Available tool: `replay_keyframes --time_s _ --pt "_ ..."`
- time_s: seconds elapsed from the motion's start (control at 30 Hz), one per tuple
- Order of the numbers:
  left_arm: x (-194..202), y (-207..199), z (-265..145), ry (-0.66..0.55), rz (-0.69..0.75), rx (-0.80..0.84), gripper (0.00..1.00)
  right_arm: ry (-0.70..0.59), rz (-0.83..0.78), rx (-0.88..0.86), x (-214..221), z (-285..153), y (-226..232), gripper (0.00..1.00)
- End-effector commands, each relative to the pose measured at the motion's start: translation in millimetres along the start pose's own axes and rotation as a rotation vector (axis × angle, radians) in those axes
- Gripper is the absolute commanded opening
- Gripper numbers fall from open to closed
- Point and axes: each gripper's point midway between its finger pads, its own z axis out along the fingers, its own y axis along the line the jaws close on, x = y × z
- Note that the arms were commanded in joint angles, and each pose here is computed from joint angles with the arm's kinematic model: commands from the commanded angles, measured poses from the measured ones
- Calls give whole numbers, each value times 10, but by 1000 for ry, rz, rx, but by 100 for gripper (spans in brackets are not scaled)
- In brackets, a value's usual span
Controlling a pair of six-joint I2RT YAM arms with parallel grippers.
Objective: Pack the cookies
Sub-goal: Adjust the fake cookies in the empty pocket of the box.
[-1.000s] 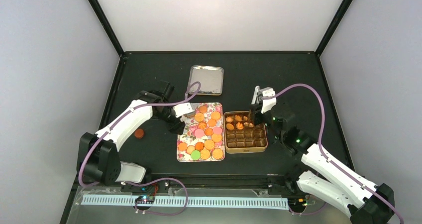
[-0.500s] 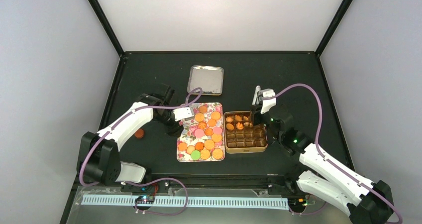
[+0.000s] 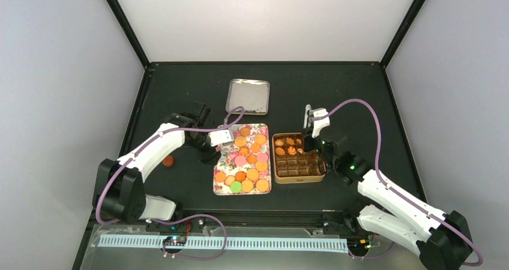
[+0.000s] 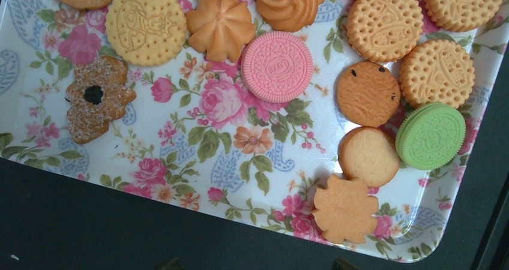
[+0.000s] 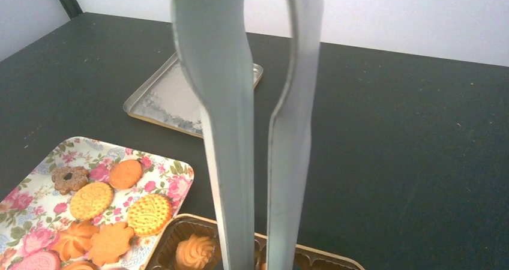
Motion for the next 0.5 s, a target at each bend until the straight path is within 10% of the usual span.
replay_keyframes --time_s 0.0,0.47 --pt "-53 52 -40 -19 26 -21 66 -61 13 34 -236 -45 -52 19" --pt "-62 25 -42 -36 3 -1 67 -188 -2 -190 -1010 -251 446 25"
